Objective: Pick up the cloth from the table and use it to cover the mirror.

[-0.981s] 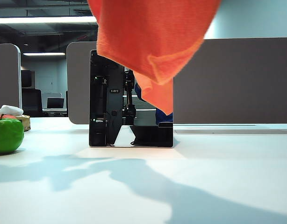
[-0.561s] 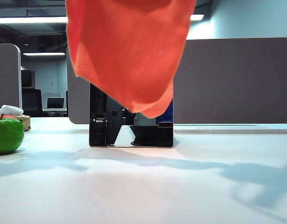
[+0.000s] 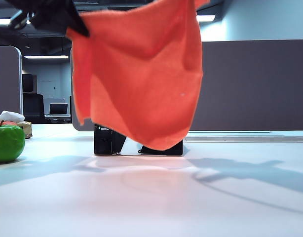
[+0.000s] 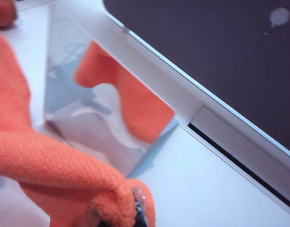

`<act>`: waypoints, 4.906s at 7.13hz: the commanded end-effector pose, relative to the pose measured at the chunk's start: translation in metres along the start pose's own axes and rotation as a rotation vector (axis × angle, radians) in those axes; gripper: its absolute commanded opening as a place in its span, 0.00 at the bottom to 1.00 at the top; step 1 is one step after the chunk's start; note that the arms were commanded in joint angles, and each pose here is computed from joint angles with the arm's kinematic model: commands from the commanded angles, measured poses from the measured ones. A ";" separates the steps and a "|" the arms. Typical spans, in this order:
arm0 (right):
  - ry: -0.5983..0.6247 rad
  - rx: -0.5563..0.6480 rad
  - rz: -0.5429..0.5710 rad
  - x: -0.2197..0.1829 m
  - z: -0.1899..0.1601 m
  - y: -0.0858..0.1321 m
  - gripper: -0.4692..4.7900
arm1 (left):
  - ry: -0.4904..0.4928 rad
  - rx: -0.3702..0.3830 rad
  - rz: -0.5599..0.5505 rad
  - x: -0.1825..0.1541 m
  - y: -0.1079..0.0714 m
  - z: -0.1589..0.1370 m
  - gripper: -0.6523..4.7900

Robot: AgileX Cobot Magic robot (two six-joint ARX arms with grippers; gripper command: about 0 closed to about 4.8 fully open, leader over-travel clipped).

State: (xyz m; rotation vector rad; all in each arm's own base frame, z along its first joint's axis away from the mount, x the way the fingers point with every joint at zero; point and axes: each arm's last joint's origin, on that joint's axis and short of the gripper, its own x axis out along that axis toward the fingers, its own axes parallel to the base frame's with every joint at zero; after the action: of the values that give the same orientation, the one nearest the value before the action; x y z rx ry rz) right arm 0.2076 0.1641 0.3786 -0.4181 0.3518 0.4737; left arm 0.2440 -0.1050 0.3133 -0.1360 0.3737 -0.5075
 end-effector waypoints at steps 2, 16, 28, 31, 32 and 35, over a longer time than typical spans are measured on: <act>-0.106 0.076 -0.077 0.009 0.008 -0.022 0.08 | -0.135 0.064 0.097 0.002 0.001 0.012 0.11; -0.014 0.123 -0.251 0.080 -0.011 -0.037 0.08 | -0.062 0.070 0.185 0.048 0.015 -0.010 0.11; 0.228 0.054 -0.072 -0.115 -0.048 -0.044 0.08 | 0.175 0.048 -0.692 -0.058 -0.027 -0.004 1.00; 0.235 0.058 -0.111 -0.115 -0.049 -0.045 0.08 | 0.179 0.047 -0.729 -0.059 -0.027 -0.004 1.00; 0.235 0.059 -0.109 -0.115 -0.049 -0.045 0.08 | 0.179 0.046 -0.733 -0.059 -0.028 -0.004 1.00; 0.008 0.030 0.242 -0.118 -0.035 -0.038 0.08 | 0.184 0.048 -0.782 -0.059 -0.028 -0.004 1.00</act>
State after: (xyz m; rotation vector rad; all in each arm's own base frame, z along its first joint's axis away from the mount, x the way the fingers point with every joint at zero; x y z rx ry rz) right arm 0.1212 0.0726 0.4027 -0.3811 0.4890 0.6325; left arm 0.1826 -0.0997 0.3315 -0.1929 0.5071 -1.2622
